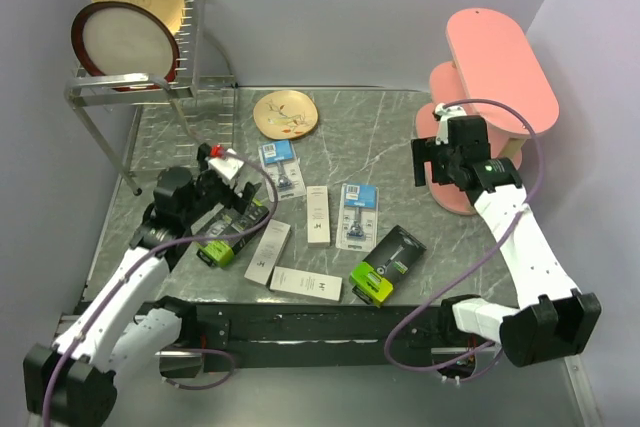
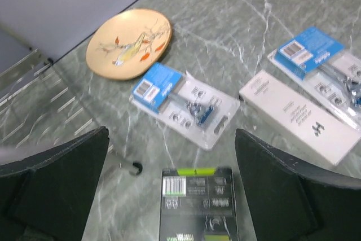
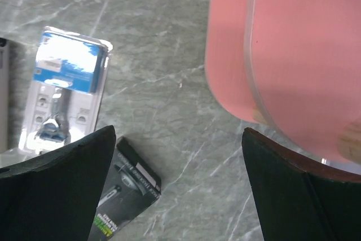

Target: Place and organize the shaving razors onto the shelf

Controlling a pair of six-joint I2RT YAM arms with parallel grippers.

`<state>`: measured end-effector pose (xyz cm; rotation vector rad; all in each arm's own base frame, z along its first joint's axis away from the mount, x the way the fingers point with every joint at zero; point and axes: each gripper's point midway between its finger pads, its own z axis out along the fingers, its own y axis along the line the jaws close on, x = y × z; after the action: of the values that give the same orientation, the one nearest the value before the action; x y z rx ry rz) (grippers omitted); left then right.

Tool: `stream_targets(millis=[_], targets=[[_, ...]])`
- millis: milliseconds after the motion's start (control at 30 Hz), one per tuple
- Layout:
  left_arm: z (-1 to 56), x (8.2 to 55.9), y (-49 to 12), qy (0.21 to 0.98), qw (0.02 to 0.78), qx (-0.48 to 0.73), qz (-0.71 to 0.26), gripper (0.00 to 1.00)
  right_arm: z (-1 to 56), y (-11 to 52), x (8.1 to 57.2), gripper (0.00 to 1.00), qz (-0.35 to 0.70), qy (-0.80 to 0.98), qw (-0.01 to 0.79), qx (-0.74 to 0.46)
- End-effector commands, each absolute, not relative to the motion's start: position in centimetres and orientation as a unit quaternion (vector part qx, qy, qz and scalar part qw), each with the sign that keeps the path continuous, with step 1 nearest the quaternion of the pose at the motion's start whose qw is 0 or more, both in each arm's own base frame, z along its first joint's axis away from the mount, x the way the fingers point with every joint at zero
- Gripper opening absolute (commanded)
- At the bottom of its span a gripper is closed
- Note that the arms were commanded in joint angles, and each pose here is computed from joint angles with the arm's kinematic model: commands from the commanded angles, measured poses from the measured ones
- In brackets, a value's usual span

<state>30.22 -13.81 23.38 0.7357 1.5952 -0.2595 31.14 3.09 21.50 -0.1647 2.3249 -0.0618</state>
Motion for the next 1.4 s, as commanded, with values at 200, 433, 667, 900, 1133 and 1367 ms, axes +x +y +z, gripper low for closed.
stream_targets(millis=[200,433,667,900,1133,1367], targets=[[32.3,39.2,-21.1,0.621,0.699,0.309,-0.177,1.00,26.9,4.1,25.3,1.00,0.010,0.868,0.472,-0.156],[29.6,49.2,-27.1,0.656,0.679,0.219,-0.246,0.99,33.0,-0.9,22.5,1.00,-0.054,0.838,0.540,-0.046],[30.8,54.1,-34.5,0.618,0.670,0.208,-0.354,0.99,33.5,-4.8,20.1,1.00,-0.107,0.833,0.539,0.063],[30.6,51.9,-38.8,0.587,0.658,0.227,-0.414,0.99,34.1,-8.2,21.7,1.00,-0.140,0.797,0.568,0.149],[30.1,52.1,-35.5,0.654,0.609,0.196,-0.403,0.99,31.9,-9.6,26.3,1.00,-0.130,0.757,0.620,0.160],[29.0,49.7,-32.6,0.697,0.601,0.202,-0.334,0.99,30.2,-11.7,29.2,1.00,-0.133,0.736,0.643,0.167]])
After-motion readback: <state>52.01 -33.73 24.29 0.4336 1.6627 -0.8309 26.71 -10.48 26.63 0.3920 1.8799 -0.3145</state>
